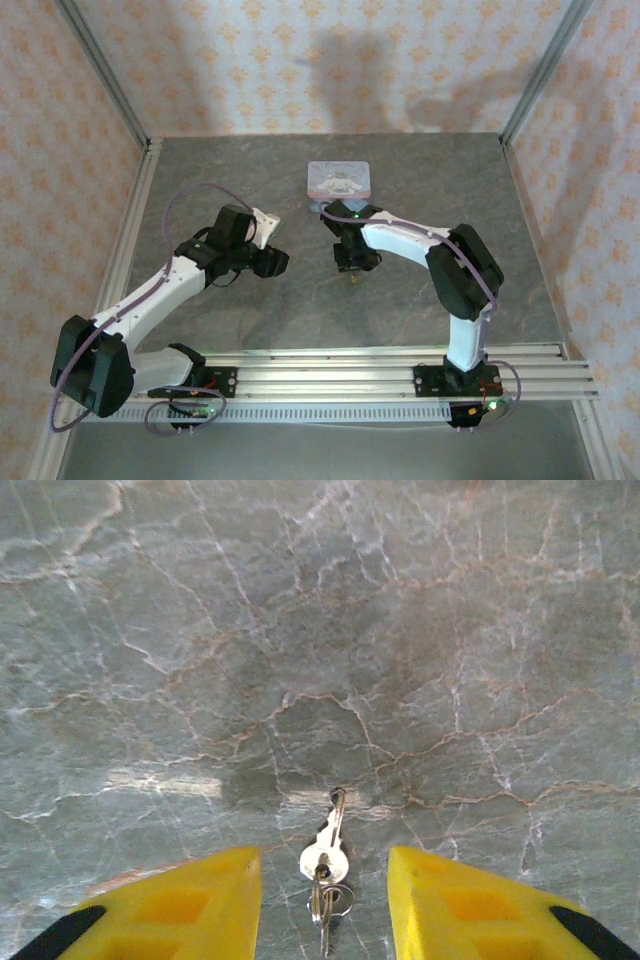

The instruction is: Unlock the padlock with the key

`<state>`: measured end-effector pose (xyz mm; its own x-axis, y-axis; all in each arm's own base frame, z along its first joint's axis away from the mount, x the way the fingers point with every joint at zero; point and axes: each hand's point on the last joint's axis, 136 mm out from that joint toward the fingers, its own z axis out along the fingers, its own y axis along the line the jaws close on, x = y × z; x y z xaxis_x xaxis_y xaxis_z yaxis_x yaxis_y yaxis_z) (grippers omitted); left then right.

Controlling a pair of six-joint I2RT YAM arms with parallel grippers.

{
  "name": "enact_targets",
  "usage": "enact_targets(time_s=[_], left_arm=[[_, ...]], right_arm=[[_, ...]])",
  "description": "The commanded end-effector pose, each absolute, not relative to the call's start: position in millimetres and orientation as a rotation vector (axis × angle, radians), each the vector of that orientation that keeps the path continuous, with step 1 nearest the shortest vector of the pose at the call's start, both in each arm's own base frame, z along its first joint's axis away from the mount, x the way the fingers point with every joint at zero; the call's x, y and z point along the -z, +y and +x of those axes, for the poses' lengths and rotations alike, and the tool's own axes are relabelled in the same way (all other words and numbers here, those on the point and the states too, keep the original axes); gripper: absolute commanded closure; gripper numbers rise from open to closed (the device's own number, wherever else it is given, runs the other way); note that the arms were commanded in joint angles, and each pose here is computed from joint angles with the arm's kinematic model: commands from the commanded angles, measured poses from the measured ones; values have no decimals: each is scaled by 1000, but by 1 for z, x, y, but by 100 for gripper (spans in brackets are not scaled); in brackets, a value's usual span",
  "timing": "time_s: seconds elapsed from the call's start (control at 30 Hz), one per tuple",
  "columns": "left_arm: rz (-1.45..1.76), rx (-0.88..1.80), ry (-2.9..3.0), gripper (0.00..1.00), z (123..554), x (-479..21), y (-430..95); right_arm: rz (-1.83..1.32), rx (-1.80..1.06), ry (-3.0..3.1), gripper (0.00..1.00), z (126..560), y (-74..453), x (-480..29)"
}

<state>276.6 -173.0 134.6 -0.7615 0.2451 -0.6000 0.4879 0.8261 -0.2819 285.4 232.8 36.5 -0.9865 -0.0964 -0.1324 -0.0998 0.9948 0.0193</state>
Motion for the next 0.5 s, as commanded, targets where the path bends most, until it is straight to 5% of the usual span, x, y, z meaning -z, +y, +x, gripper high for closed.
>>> enact_targets(time_s=[0.0, 0.3, 0.47], left_arm=[[519, 563, 2440, 50, 277, -142, -172], [516, 560, 2442, 50, 276, -141, -172], [514, 558, 2447, 49, 276, -140, -171]], right_arm=[[-138, -40, 3013, 60, 280, 229, -36], [-204, 19, 3065, 61, 267, 231, -17], [-242, 66, 3084, 71, 265, 228, -13]])
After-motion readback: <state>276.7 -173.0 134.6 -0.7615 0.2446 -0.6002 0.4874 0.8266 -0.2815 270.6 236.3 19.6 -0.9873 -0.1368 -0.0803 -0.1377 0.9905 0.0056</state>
